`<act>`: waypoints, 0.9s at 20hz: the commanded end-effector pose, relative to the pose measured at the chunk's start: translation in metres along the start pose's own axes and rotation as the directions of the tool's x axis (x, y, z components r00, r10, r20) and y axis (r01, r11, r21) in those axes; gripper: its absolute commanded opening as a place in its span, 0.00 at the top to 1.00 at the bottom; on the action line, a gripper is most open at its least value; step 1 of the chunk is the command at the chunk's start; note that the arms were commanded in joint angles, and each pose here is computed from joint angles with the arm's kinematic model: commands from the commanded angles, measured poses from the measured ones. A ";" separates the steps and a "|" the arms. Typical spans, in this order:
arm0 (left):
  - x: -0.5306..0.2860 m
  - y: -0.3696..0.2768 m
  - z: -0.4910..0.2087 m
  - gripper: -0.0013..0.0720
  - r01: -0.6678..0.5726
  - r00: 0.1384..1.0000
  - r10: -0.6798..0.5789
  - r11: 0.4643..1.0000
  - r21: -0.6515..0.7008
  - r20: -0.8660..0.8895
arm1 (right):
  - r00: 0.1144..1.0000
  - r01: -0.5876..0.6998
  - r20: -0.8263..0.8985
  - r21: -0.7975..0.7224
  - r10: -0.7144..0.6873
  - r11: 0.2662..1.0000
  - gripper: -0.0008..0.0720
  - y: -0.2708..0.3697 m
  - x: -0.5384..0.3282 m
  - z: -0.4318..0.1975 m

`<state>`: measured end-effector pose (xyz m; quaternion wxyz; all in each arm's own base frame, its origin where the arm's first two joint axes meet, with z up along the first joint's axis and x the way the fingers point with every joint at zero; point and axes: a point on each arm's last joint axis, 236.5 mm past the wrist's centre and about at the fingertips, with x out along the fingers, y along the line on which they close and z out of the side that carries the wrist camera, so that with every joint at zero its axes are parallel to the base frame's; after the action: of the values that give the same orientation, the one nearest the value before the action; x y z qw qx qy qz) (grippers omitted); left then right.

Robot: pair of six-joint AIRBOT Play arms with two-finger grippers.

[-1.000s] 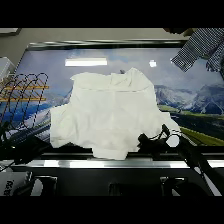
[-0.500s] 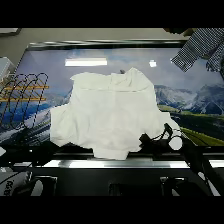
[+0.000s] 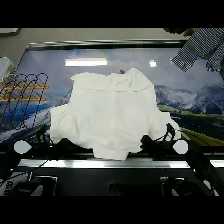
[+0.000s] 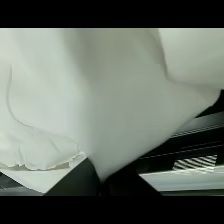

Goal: Fold the clothes and pants, and hang the long-sleeved shirts on hangers.

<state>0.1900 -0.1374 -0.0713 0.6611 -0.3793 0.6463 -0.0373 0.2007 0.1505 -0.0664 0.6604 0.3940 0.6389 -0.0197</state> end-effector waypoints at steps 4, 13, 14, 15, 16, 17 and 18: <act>0.033 -0.008 0.018 0.19 -0.001 0.999 0.002 1.000 -0.030 0.052 | 1.000 -0.013 -0.010 -0.023 0.013 1.000 0.95 0.002 -0.010 -0.009; 0.040 -0.011 0.039 0.32 0.030 0.993 -0.020 0.996 -0.079 0.120 | 1.000 -0.006 -0.028 -0.020 0.005 1.000 0.95 0.001 -0.010 -0.013; 0.042 -0.012 0.040 0.38 0.037 0.992 -0.025 0.995 -0.096 0.121 | 1.000 -0.008 -0.025 -0.020 0.007 1.000 0.95 0.001 -0.010 -0.012; 0.044 -0.013 0.040 0.40 0.046 0.993 -0.032 0.992 -0.121 0.117 | 1.000 -0.008 -0.024 -0.020 0.007 1.000 0.95 0.001 -0.010 -0.012; 0.047 -0.014 0.039 0.57 0.053 0.994 -0.038 0.988 -0.144 0.104 | 1.000 -0.007 -0.024 -0.020 0.007 1.000 0.95 0.001 -0.010 -0.012; 0.050 -0.015 0.037 0.77 0.061 0.995 -0.048 0.988 -0.145 0.091 | 1.000 -0.007 -0.025 -0.020 0.007 1.000 0.95 0.001 -0.010 -0.012; 0.053 -0.019 0.035 0.89 0.075 0.995 -0.065 0.989 -0.125 0.079 | 1.000 -0.008 -0.024 -0.019 0.007 1.000 0.95 0.001 -0.010 -0.012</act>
<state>0.2339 -0.1531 -0.1093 0.6697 -0.4236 0.6100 0.0067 0.1890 0.1528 -0.0561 0.6561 0.3901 0.6460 -0.0069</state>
